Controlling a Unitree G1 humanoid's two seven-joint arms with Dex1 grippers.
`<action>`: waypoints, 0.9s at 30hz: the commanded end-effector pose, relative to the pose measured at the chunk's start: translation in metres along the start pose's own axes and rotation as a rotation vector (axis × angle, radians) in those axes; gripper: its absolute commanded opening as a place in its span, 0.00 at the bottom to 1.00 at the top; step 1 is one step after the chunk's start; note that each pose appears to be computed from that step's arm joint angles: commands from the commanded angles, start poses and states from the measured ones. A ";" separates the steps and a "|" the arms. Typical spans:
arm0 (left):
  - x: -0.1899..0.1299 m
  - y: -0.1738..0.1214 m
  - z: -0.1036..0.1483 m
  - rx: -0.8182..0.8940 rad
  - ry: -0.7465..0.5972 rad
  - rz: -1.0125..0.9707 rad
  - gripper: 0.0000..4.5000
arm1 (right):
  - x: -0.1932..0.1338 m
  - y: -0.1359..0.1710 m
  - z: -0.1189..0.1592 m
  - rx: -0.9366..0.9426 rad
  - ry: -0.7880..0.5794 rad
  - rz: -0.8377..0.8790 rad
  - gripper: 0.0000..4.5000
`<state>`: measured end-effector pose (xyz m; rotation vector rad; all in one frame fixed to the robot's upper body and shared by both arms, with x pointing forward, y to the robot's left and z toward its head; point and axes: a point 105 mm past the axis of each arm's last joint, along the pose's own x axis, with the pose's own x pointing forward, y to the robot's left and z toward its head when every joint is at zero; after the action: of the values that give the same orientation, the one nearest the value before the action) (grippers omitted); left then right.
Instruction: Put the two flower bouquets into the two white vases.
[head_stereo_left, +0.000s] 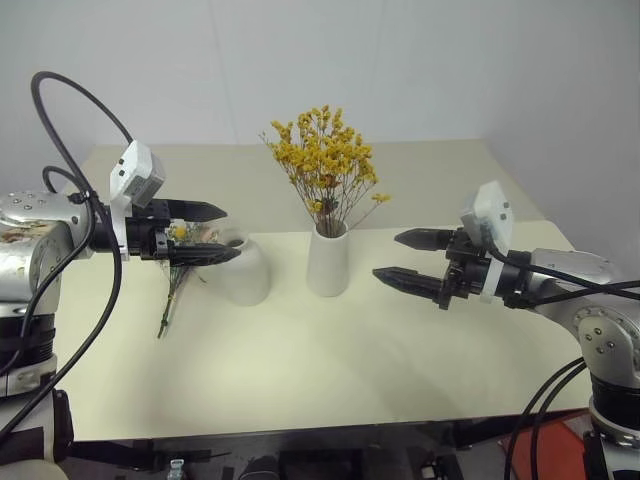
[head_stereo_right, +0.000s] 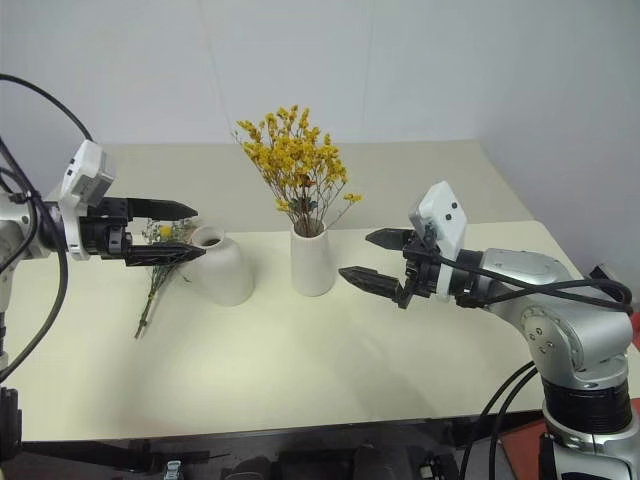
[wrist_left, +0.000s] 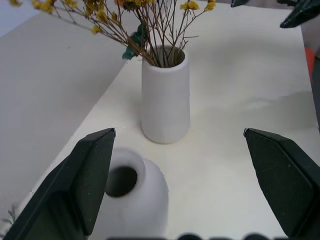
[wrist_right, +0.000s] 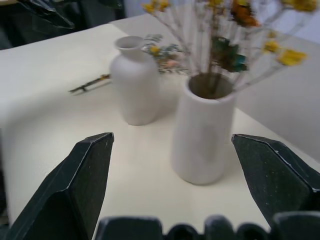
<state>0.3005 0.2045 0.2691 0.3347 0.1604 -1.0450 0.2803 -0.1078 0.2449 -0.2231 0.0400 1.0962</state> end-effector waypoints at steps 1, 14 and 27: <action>-0.017 -0.007 0.001 -0.023 -0.004 0.130 1.00 | 0.007 0.020 0.029 -0.079 -0.063 0.111 1.00; -0.025 0.029 -0.042 -0.373 0.364 0.563 1.00 | 0.036 0.026 0.039 -0.065 -0.043 0.207 1.00; -0.029 0.071 -0.087 -0.760 0.747 0.768 1.00 | 0.043 0.029 0.047 -0.103 -0.044 0.240 1.00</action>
<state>0.3511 0.2833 0.2075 0.0517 0.9744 -0.0642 0.2750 -0.0496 0.2695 -0.2688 0.0229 1.3297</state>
